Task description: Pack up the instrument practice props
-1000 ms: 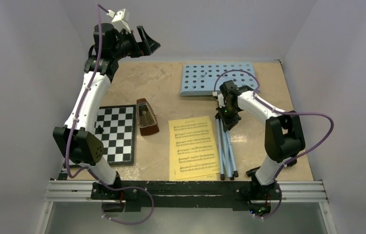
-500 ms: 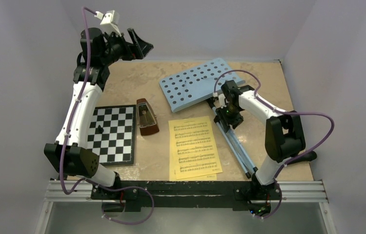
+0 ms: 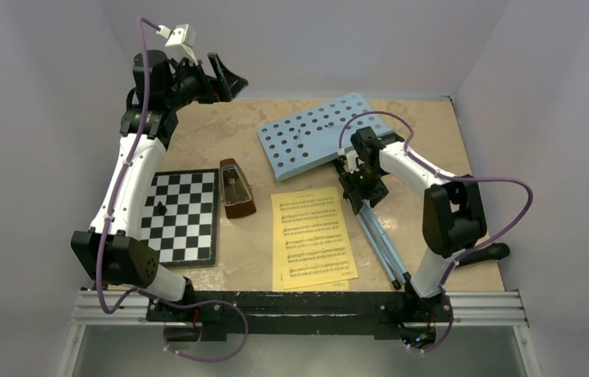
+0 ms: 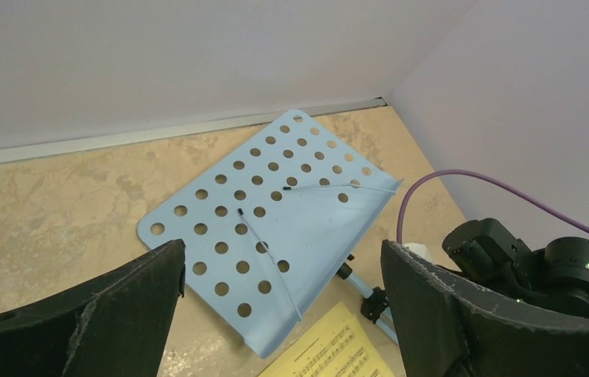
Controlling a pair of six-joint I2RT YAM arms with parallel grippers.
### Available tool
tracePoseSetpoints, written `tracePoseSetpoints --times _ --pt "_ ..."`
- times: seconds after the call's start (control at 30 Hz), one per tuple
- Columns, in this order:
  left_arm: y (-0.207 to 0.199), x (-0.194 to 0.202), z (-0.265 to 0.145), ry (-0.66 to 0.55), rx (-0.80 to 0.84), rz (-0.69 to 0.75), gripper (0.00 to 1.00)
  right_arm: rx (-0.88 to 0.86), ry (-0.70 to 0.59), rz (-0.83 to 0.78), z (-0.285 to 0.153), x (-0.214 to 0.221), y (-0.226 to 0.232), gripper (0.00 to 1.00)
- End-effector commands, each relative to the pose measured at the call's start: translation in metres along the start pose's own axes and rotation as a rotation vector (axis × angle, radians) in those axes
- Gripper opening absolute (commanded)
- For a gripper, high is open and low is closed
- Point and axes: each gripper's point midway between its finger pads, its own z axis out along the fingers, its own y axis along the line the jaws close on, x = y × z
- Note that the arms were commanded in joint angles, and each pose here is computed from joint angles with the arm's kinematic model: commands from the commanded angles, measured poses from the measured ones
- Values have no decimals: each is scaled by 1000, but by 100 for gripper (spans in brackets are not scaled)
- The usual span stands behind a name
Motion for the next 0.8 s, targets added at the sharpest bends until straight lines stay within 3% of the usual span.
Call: tracePoseSetpoints --times 0.0,0.13,0.43,0.6,0.7,0.77 --pt "-5 -19 -12 -52 -12 85 99 -3 62 119 -3 -7 5 59" --pt "-2 -21 -13 -44 -23 119 99 6 83 194 -6 -18 6 59" --pt "5 -19 -20 -1 -58 164 99 -5 57 396 -7 -51 -7 24" --pt "4 -20 -30 5 -70 232 99 -30 74 458 5 -53 -12 11" --pt "3 -17 -36 13 -66 298 99 -41 40 510 2 -66 -19 9" --pt "2 -18 -42 13 -68 356 99 -48 -2 529 -8 -77 -23 16"
